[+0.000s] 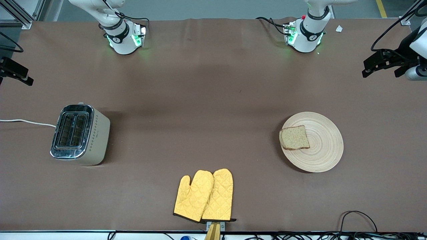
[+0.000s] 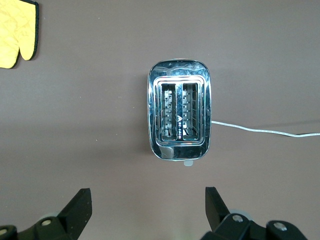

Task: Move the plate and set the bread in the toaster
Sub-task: 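Move the left gripper down toward the wooden plate's rim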

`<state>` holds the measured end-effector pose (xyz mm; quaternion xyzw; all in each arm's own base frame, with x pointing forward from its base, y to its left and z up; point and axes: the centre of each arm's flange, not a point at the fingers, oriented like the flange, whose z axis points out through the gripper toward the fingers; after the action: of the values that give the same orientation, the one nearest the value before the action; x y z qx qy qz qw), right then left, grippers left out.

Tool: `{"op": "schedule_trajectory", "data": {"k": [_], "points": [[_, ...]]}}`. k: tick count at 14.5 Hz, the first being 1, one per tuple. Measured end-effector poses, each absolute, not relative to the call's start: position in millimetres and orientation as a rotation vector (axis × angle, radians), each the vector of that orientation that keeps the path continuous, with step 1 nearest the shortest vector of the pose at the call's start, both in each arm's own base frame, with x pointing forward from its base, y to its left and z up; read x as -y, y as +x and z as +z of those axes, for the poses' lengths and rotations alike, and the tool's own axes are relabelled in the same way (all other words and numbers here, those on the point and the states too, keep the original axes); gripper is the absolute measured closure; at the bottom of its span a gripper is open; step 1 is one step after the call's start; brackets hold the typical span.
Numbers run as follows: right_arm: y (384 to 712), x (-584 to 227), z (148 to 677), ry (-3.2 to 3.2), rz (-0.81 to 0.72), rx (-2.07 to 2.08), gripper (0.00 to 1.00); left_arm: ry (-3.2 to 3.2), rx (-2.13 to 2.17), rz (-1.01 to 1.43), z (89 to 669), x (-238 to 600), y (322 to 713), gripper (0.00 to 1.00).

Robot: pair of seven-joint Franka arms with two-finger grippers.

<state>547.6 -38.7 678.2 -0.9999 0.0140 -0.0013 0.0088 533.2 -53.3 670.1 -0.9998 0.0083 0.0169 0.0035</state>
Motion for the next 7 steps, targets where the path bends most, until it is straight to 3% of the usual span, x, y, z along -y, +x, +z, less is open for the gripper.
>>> {"op": "schedule_trajectory", "data": {"k": [7], "points": [[547.5,40.3,678.2,-3.124,-0.004,-0.049,0.00,-3.130,-0.012,0.051,670.3,47.1,534.7,0.00]]}}
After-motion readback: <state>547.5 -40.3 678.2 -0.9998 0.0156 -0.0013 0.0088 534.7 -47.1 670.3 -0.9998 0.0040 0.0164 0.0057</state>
